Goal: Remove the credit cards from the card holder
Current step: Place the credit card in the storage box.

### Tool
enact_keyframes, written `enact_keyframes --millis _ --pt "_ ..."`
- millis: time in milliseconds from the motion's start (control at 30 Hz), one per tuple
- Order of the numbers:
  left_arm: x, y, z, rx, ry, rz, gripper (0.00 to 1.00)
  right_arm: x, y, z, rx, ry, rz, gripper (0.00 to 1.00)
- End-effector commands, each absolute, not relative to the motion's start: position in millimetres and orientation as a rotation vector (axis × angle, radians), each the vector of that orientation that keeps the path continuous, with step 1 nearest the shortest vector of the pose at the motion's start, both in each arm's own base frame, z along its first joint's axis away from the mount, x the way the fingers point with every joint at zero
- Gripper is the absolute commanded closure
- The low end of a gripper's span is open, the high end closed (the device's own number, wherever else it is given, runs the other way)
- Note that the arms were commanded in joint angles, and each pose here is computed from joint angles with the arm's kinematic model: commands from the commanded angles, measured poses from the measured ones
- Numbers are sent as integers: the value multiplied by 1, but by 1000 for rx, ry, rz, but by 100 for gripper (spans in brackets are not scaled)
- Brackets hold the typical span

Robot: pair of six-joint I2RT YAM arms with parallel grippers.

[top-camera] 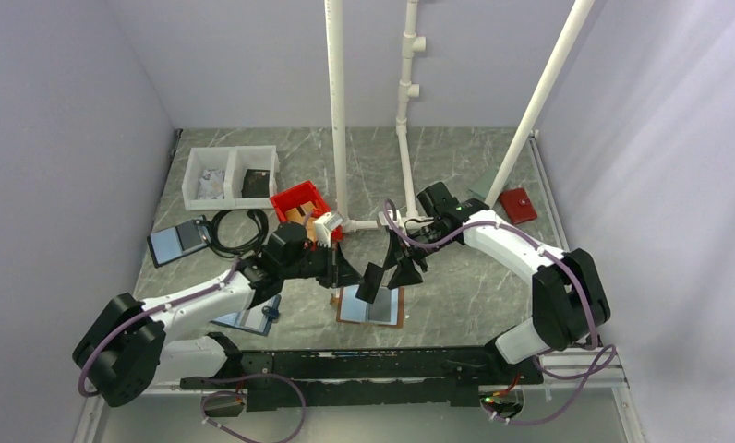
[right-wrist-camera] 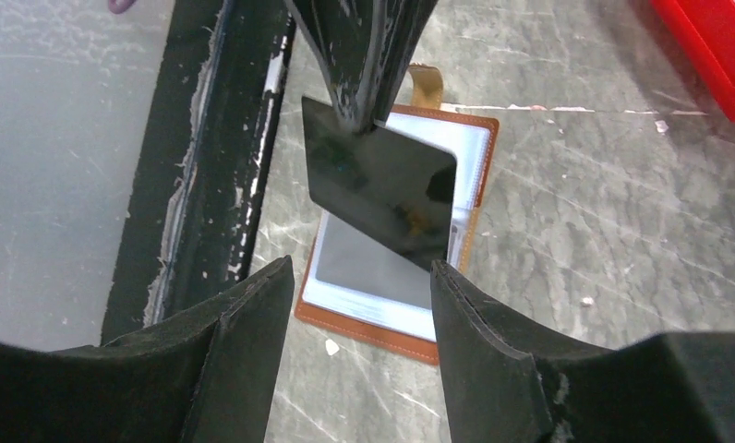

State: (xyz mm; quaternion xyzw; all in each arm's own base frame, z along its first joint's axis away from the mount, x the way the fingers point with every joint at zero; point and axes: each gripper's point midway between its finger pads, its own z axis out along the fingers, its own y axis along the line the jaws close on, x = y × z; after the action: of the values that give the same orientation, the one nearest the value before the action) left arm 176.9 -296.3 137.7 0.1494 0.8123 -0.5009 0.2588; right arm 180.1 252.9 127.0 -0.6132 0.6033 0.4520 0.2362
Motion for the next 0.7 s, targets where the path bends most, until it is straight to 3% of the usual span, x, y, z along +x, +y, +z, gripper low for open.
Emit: enact_keyframes --millis 0,667 --pt "174 -317 158 567 2089 -1400 100 183 264 144 -1636 1596 1326 41" --pt "163 -329 159 629 2083 -1412 100 193 262 129 -1618 1683 1284 42"
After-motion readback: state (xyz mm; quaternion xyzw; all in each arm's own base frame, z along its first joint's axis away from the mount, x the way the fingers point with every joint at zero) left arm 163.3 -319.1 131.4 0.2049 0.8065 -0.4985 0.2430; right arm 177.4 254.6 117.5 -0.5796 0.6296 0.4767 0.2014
